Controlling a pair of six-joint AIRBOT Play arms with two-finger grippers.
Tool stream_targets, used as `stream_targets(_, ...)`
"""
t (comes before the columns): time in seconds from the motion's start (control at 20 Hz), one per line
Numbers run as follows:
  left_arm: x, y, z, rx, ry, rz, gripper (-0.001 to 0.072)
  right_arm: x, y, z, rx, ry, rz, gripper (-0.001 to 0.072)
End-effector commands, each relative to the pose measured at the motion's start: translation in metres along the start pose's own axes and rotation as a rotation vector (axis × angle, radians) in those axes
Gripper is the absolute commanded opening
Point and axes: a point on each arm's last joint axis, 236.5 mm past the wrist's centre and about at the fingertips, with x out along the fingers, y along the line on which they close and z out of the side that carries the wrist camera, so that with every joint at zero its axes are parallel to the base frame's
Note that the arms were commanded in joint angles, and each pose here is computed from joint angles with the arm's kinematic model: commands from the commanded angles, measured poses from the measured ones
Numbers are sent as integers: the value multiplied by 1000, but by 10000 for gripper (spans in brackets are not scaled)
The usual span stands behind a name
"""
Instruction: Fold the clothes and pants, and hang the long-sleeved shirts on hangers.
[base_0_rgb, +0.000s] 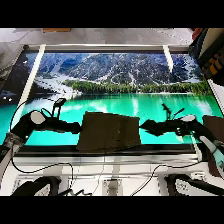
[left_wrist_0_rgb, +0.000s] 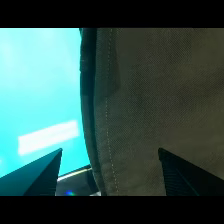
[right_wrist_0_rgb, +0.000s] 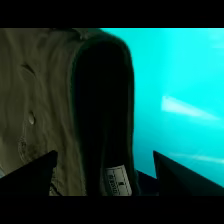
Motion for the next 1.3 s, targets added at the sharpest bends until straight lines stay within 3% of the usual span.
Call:
stream_targets(0.0, 0, 1, 3, 1, -11, 3, 699, 39, 10, -14, 44, 92, 24, 675)
stream_targets(0.25, 0, 1, 3, 0, -11, 3, 698, 76, 30, -24, -17, 172, 28, 645)
stream_targets(0.35, 0, 1, 3, 1, -11, 4, 698, 82, 37, -10, -78, 131, 6, 419)
stream_targets(0.4, 0, 1, 3, 1, -12, 4, 697, 80, 43, 1, -98, 108, 9, 192)
stream_targets(0.45, 0, 2, 5, 1, -20, 8, 696, 77, 50, 12, -118, 86, 17, 50)
stream_targets(0.5, 0, 4, 11, 2, -47, 18, 652, 71, 60, 26, -142, 61, 32, 40)
stream_targets(0.55, -1, 7, 21, 4, -86, 32, 448, 62, 72, 41, -167, 39, 52, 39)
stream_targets(0.6, -4, 10, 30, 10, -124, 44, 197, 51, 84, 55, -197, 18, 72, 39)
stream_targets(0.65, -11, 11, 42, 56, -160, 56, 15, 37, 95, 69, -227, -7, 87, 39)
stream_targets(0.75, -35, 14, 71, 172, -224, 114, 9, -4, 114, 99, -274, -83, 103, 39)
stream_targets(0.95, -136, 23, 137, 388, -418, 371, 10, -121, 106, 157, -243, -342, -4, 40)
stream_targets(1.25, -226, -2, 151, 466, -626, 472, 10, -323, 5, 160, 28, -767, -317, 40)
